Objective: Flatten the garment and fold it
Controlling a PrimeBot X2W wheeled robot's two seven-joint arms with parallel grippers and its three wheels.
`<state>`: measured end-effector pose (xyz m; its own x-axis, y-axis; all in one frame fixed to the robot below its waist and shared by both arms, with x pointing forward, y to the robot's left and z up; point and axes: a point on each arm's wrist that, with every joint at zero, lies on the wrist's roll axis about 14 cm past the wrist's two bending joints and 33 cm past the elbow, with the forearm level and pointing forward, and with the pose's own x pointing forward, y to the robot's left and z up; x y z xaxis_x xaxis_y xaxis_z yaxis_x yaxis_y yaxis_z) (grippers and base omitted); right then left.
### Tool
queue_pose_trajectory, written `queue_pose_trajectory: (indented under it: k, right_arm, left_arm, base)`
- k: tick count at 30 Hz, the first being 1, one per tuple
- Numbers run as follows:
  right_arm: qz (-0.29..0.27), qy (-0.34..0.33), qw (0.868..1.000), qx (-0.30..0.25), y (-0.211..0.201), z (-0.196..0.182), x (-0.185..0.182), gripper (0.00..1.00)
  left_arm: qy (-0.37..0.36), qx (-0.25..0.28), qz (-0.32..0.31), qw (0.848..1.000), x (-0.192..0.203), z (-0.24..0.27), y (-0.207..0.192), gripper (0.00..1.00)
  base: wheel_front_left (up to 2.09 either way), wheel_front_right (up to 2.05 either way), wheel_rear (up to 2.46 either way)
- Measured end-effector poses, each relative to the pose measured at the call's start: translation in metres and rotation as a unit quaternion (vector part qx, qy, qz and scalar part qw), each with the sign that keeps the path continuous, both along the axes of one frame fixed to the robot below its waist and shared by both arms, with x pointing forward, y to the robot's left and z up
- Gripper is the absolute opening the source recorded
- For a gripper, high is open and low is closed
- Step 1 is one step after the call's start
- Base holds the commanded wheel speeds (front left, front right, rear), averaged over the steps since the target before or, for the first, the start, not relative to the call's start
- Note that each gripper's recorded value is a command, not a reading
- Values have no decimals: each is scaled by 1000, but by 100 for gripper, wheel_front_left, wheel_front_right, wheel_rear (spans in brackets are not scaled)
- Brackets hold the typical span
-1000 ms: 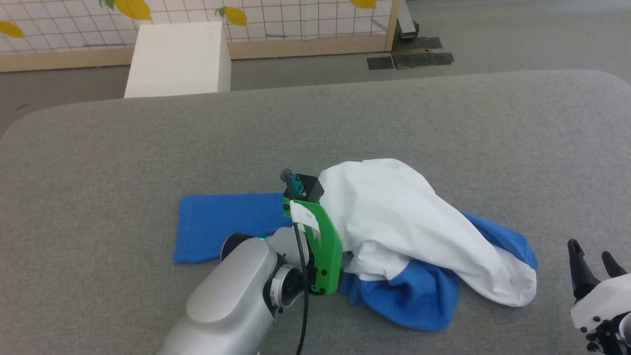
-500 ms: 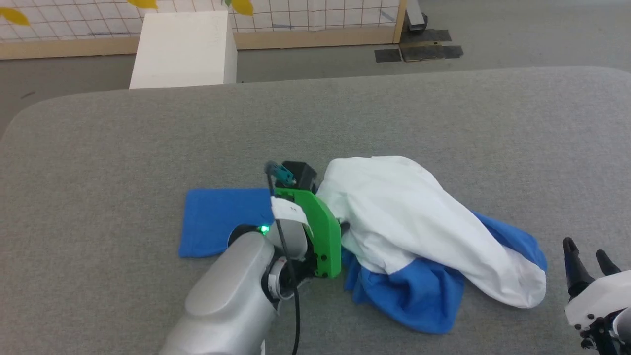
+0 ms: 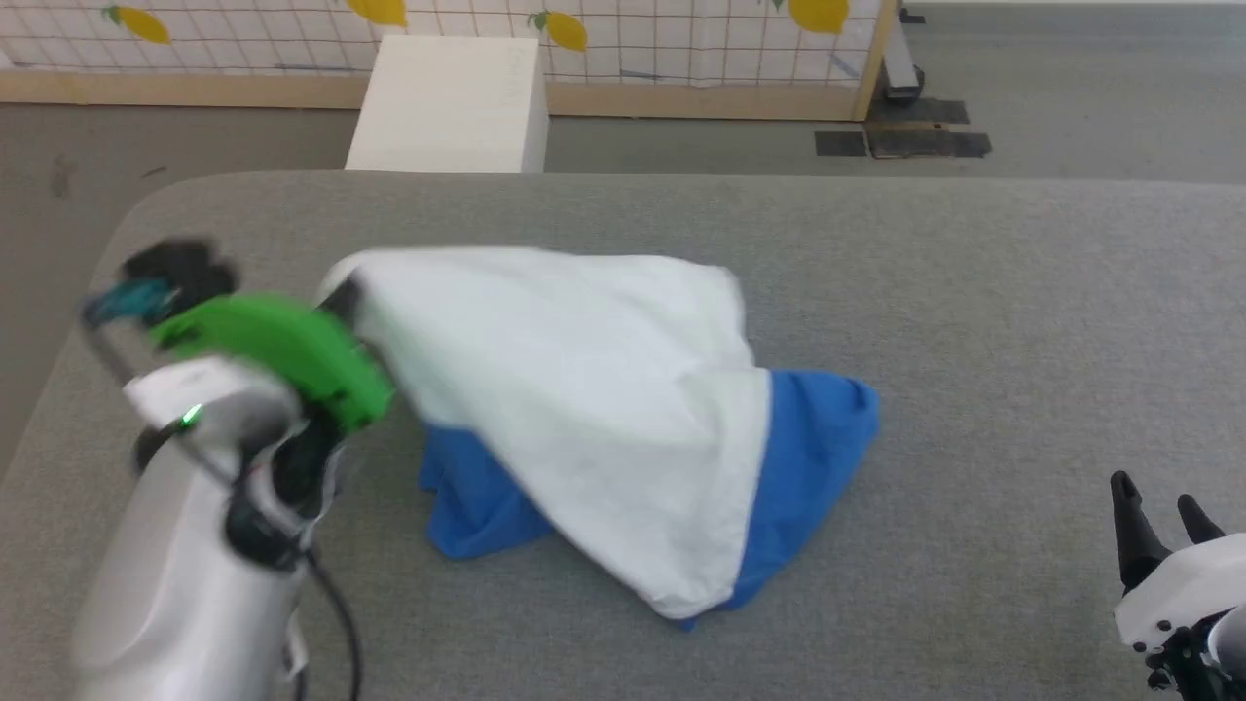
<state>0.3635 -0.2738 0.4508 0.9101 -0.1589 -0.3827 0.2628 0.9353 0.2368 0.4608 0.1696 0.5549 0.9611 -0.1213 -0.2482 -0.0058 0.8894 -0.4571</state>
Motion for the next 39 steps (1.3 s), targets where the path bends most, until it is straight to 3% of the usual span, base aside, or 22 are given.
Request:
queue_pose_trajectory:
  k: [5, 10, 11, 12, 16, 21, 25, 27, 33, 39]
  right_arm:
    - [26, -2, 1000, 1, 17, 2, 9, 100]
    - [45, 1, 999, 1, 29, 0, 14, 100]
    - [49, 2, 999, 0, 31, 0, 15, 100]
    - [54, 3, 999, 0, 34, 0, 16, 100]
    - [77, 1, 997, -7, 48, 4, 19, 100]
    - [132, -16, 991, -15, 82, 21, 26, 100]
    - [203, -30, 979, -10, 130, 40, 41, 100]
    - [244, -29, 969, -12, 157, 47, 47, 100]
    - [343, 19, 938, -49, 218, 48, 63, 100]
    - [378, 89, 916, -96, 236, 27, 80, 100]
  left_arm:
    - [122, -18, 144, 982, -64, -77, 82, 0]
    - [229, -91, 177, 953, -118, -141, 80, 0]
    - [232, -103, 173, 952, -120, -144, 76, 41]
    - [225, -110, 173, 953, -120, -143, 74, 100]
    - [144, -122, 191, 963, -108, -114, 86, 100]
    - [-24, -50, 217, 975, -96, -44, 120, 100]
    - [-158, 48, 215, 962, -99, 8, 130, 100]
    - [-205, 69, 209, 954, -101, 22, 125, 100]
    - [-220, 112, 161, 956, -100, 13, 97, 100]
    - [-211, 133, 156, 956, -98, 1, 87, 100]
  base:
    - [0, 0, 0]
    - [0, 0, 0]
    - [0, 0, 0]
    - [0, 0, 0]
    - [0, 0, 0]
    - [0, 0, 0]
    - [0, 0, 0]
    - [0, 0, 0]
    - [0, 0, 0]
    - [0, 0, 0]
